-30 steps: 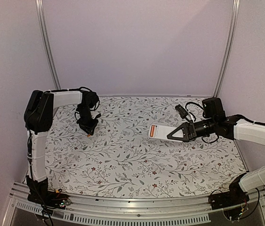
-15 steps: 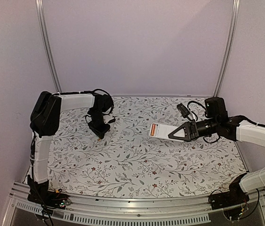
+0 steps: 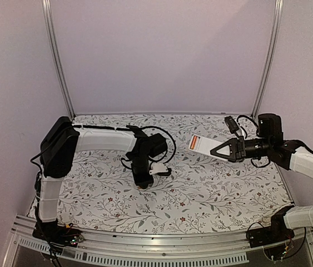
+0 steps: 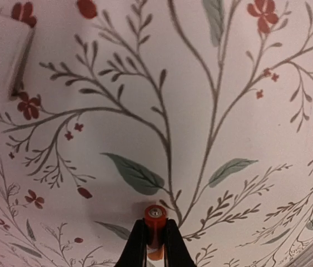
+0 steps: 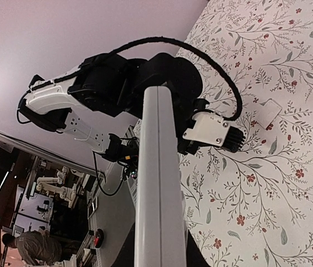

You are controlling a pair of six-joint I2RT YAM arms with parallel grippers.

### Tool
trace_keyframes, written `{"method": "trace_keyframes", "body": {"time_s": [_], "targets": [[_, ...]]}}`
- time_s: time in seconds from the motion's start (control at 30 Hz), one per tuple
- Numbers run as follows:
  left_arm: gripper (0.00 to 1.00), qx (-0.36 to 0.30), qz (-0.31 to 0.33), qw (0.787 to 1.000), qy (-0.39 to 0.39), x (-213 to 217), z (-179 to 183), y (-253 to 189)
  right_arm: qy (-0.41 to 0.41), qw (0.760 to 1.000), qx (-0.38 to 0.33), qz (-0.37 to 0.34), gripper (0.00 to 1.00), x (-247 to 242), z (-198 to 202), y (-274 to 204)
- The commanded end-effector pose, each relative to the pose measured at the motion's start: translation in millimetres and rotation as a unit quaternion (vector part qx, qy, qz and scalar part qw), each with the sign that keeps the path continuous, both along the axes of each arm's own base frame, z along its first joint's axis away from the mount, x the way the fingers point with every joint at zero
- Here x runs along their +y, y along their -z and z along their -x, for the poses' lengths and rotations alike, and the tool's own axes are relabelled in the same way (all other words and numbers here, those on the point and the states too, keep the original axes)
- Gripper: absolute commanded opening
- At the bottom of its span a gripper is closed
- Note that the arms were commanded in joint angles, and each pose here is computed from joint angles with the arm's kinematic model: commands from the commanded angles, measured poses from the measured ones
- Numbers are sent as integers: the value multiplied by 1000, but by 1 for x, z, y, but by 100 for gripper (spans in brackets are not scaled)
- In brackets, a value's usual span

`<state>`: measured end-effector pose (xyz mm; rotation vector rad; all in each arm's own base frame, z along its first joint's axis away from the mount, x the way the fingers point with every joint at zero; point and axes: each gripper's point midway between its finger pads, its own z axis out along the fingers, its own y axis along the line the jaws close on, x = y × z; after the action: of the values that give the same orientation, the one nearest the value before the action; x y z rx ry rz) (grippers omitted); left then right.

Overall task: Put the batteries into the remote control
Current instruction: Move the battery to the center of the board.

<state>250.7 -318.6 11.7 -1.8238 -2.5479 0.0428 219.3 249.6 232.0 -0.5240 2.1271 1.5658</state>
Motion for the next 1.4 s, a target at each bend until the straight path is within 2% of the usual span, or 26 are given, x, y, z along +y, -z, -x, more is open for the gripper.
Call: {"method": "trace_keyframes", "body": {"time_s": [0.0, 0.2, 0.4, 0.57, 0.67, 0.73, 0.77, 0.93, 1.03, 1.1, 1.2, 1.3, 1.37], "targets": [[3, 22, 33, 994, 98, -21, 25, -8, 18, 1000, -2, -12, 0, -8, 1, -10], [4, 23, 45, 980, 193, -35, 44, -15, 25, 1000, 0, -13, 0, -13, 4, -11], [9, 15, 34, 975, 220, -32, 43, -16, 28, 1000, 1, -12, 0, -15, 2, -9], [26, 2, 19, 977, 213, -29, 38, -13, 26, 1000, 6, -9, 0, -15, 1, -6], [38, -27, 22, 979, 202, -32, 31, -27, 26, 1000, 6, -8, 0, -15, 0, -5], [48, -52, 32, 980, 190, -36, 25, -41, 26, 1000, 5, -8, 0, -15, 0, -5], [57, -73, 33, 980, 181, -37, 20, -50, 26, 1000, 6, -7, 0, -15, -1, -4], [66, -173, 73, 977, 104, -41, -2, -107, 28, 1000, 2, -3, 0, -15, -3, -2], [72, -262, 101, 959, 33, -33, -21, -153, 29, 1000, 2, -1, 0, -16, -4, -1], [98, -303, 129, 944, -11, -26, -26, -187, 31, 1000, 1, 0, 0, -17, -5, 0], [100, -352, 202, 911, -78, -17, -28, -239, 34, 999, -5, 2, 0, -18, -5, -1], [100, -406, 266, 853, -190, 7, -36, -280, 36, 999, -6, 4, 0, -19, -5, 0], [100, -382, 306, 830, -268, 20, -31, -285, 35, 999, -7, 5, 0, -19, -6, 1]]}}
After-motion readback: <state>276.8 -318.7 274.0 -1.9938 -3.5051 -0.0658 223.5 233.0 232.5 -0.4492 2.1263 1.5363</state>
